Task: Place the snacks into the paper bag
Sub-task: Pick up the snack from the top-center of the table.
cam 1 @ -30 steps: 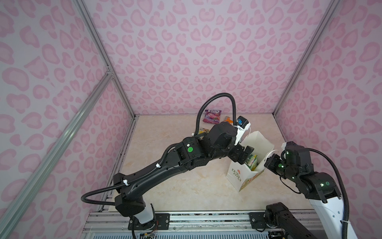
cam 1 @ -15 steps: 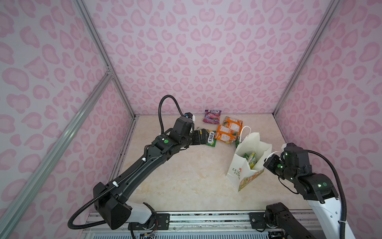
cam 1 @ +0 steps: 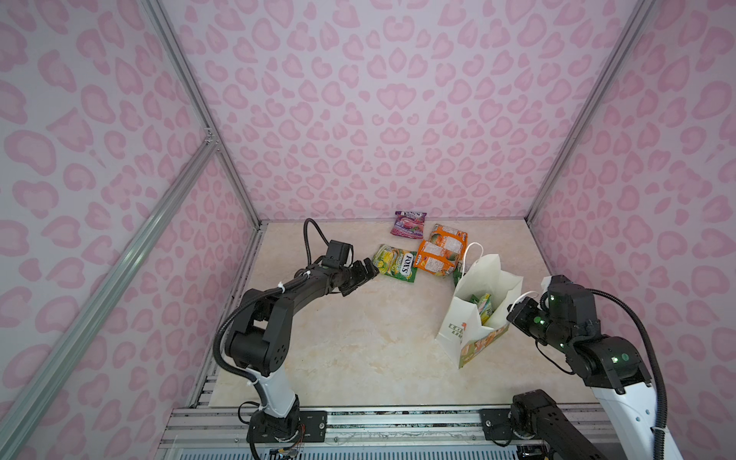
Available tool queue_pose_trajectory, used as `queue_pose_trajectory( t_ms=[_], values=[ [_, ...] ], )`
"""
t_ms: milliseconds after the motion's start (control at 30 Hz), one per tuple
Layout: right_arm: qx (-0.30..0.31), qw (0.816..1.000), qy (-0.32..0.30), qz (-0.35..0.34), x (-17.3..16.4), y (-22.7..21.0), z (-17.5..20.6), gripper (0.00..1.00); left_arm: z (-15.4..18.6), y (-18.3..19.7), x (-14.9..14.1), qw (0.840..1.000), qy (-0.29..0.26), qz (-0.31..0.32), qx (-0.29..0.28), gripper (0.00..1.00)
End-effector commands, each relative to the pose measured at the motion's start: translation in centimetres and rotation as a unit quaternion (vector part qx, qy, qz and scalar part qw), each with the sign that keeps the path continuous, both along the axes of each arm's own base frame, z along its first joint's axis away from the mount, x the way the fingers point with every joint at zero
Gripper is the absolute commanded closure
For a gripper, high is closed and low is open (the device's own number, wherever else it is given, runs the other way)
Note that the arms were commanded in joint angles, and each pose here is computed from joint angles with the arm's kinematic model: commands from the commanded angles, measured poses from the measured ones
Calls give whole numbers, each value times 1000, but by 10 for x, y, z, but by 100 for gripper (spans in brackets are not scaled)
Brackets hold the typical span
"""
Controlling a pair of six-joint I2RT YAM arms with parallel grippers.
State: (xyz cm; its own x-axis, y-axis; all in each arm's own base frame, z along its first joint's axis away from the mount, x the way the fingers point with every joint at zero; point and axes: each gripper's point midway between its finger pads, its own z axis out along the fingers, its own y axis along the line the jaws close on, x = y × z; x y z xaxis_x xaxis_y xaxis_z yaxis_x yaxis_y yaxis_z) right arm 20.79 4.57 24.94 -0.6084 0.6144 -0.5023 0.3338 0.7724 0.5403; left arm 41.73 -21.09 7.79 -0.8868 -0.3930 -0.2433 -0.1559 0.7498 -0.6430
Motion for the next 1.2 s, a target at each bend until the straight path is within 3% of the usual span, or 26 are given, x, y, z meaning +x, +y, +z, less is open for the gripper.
queue_pose_trajectory(
  t_ms=[0, 300, 700, 1067, 1167],
  values=[
    [2, 1000, -7, 11, 0, 3, 2, 100, 1, -17, 29, 998, -38, -17, -48, 0],
    [6, 1000, -8, 15, -4, 4, 0, 100, -35, -31, 45, 997, -13, -27, -72, 0],
    [17, 1000, -9, 24, 1, 10, -2, 100, -47, -67, 62, 991, -5, -40, -130, 0],
    [21, 999, -9, 27, 1, 12, -4, 100, -60, -80, 81, 990, 15, -20, -142, 12],
    [26, 999, -9, 31, 1, 14, -5, 100, -66, -79, 85, 989, 22, -2, -147, 19]
  ],
)
